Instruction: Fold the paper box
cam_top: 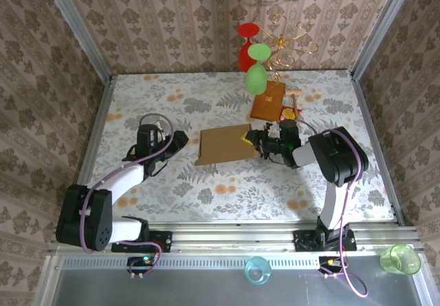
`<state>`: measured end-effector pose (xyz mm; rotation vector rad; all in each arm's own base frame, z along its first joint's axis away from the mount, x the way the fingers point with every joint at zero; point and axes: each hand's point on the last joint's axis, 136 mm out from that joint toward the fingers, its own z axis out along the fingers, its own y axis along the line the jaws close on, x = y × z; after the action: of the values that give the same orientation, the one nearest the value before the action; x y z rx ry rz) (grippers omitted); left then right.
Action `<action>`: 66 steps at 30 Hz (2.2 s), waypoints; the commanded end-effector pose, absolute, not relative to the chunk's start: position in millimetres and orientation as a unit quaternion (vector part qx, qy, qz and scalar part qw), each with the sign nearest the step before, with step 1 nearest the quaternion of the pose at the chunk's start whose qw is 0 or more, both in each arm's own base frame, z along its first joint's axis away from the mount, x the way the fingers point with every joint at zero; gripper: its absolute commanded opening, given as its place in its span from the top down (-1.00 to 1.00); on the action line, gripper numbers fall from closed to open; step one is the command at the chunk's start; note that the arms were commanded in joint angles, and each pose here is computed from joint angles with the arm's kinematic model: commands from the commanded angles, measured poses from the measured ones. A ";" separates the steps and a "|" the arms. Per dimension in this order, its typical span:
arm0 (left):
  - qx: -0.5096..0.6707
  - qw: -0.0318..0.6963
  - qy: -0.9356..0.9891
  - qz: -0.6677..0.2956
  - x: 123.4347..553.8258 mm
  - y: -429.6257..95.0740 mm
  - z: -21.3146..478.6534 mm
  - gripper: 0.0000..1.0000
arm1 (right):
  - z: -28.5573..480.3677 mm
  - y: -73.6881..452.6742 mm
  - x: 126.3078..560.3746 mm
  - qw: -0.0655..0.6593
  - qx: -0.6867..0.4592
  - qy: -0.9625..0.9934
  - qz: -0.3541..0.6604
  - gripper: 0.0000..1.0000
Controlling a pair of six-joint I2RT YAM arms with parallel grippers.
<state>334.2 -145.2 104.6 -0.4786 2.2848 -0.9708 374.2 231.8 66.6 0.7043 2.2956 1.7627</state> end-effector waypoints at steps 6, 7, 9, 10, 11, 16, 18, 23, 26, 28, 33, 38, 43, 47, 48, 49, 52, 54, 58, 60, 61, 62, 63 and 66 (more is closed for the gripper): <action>-0.305 0.181 0.826 -0.437 331.9 -147.5 64.9 -0.15 | 80.0 235.7 360.5 -0.025 0.313 0.735 0.601 0.22; -0.320 0.167 0.819 -0.446 331.8 -151.4 60.4 -0.16 | 80.5 234.1 358.9 -0.031 0.320 0.734 0.599 0.22; -0.339 0.147 0.807 -0.461 332.9 -158.5 54.5 -0.23 | 82.3 233.6 356.0 -0.043 0.326 0.733 0.596 0.22; -0.344 0.139 0.802 -0.468 332.1 -163.3 51.8 -0.27 | 82.5 233.0 355.2 -0.049 0.328 0.733 0.594 0.23; -0.351 0.134 0.798 -0.471 332.3 -165.2 49.4 -0.29 | 82.1 232.8 353.7 -0.054 0.332 0.734 0.591 0.22; -0.376 0.117 0.779 -0.487 332.3 -174.9 44.0 -0.30 | 80.0 229.6 349.1 -0.095 0.354 0.724 0.584 0.25; -0.387 0.099 0.770 -0.497 329.8 -183.2 42.7 -0.29 | 80.8 229.1 349.0 -0.103 0.360 0.719 0.585 0.25; -0.415 0.040 0.754 -0.507 317.9 -206.7 35.7 -0.26 | 84.7 230.9 351.9 -0.114 0.367 0.712 0.588 0.29; -0.423 0.023 0.752 -0.505 312.9 -212.8 35.5 -0.26 | 88.7 231.1 353.3 -0.120 0.369 0.709 0.589 0.30; -0.423 0.016 0.751 -0.507 311.1 -217.1 38.7 -0.27 | 89.2 230.8 353.6 -0.125 0.370 0.710 0.586 0.32; -0.423 0.005 0.745 -0.515 309.9 -226.3 43.5 -0.26 | 87.5 231.1 354.5 -0.137 0.375 0.709 0.581 0.35; -0.422 -0.004 0.733 -0.534 309.4 -238.0 48.0 -0.21 | 85.2 230.1 353.7 -0.143 0.381 0.707 0.578 0.39; -0.425 -0.012 0.724 -0.543 305.6 -247.0 47.4 -0.11 | 82.5 229.6 354.1 -0.143 0.385 0.707 0.576 0.41; -0.431 -0.009 0.717 -0.548 307.6 -246.8 47.4 0.08 | 83.8 228.7 352.8 -0.142 0.385 0.707 0.576 0.41; -0.432 -0.007 0.716 -0.548 308.0 -246.2 47.3 0.20 | 84.4 229.0 352.0 -0.142 0.384 0.708 0.576 0.39; -0.437 -0.008 0.714 -0.548 307.1 -245.1 45.9 0.30 | 84.6 228.7 352.2 -0.141 0.383 0.709 0.575 0.34; -0.448 -0.008 0.706 -0.548 304.9 -241.6 44.4 0.47 | 86.6 225.3 352.6 -0.132 0.377 0.715 0.574 0.11; -0.453 -0.008 0.704 -0.547 304.2 -240.4 44.1 0.49 | 90.4 222.1 352.0 -0.120 0.370 0.722 0.573 -0.05; -0.472 -0.016 0.696 -0.542 301.5 -237.2 41.0 0.58 | 109.3 201.3 349.1 -0.055 0.345 0.755 0.556 -0.29; -0.480 -0.016 0.690 -0.541 300.7 -235.1 41.6 0.60 | 125.8 184.1 348.0 0.000 0.328 0.773 0.543 -0.39; -0.485 -0.019 0.690 -0.537 299.0 -233.8 41.0 0.61 | 136.6 174.0 348.2 0.040 0.315 0.781 0.537 -0.39; -0.488 -0.020 0.691 -0.534 297.9 -232.8 41.3 0.63 | 147.6 164.5 347.9 0.079 0.300 0.790 0.529 -0.39; -0.493 -0.024 0.693 -0.526 296.3 -230.9 40.7 0.65 | 161.3 153.3 345.9 0.131 0.280 0.801 0.512 -0.39; -0.500 -0.031 0.709 -0.496 290.6 -223.6 40.5 0.65 | 206.7 130.6 337.7 0.323 0.176 0.818 0.442 -0.32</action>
<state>306.2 -235.6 60.4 -1.4711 2.1791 -1.7401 345.2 153.5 186.1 0.7731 2.2283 1.5356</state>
